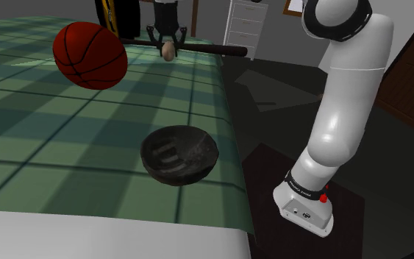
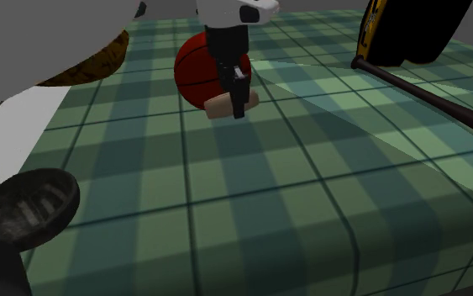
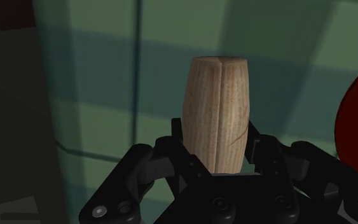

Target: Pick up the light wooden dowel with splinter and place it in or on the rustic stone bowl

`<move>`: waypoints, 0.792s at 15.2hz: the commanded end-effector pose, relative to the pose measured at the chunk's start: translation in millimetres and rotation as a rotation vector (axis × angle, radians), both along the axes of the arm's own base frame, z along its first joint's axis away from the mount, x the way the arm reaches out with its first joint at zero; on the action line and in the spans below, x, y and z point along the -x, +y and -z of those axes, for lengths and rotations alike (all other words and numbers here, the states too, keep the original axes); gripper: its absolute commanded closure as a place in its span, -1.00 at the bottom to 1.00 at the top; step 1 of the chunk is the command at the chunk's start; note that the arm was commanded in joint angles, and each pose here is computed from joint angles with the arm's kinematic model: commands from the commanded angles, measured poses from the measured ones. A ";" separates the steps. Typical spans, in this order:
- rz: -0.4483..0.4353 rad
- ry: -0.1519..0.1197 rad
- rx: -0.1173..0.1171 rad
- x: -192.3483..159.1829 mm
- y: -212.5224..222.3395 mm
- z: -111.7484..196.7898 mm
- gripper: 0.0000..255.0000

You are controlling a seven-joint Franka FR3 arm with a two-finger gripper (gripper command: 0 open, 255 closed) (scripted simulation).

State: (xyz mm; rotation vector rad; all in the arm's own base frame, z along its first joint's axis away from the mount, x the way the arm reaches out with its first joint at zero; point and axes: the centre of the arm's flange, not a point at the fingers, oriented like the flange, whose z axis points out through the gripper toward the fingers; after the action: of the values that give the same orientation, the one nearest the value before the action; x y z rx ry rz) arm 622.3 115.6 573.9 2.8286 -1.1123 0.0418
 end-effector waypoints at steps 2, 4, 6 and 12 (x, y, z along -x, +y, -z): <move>0.000 0.000 0.000 27.4 21.7 -2.4 1.00; 0.000 0.000 0.000 48.4 37.8 -2.1 1.00; 0.000 0.000 0.000 69.3 53.9 -1.8 1.00; 0.000 0.000 0.000 132.1 102.2 -0.9 1.00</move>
State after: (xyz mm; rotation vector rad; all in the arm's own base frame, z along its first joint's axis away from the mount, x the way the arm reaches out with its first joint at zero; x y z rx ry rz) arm 499.9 212.4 574.8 2.8299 -1.1097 0.0423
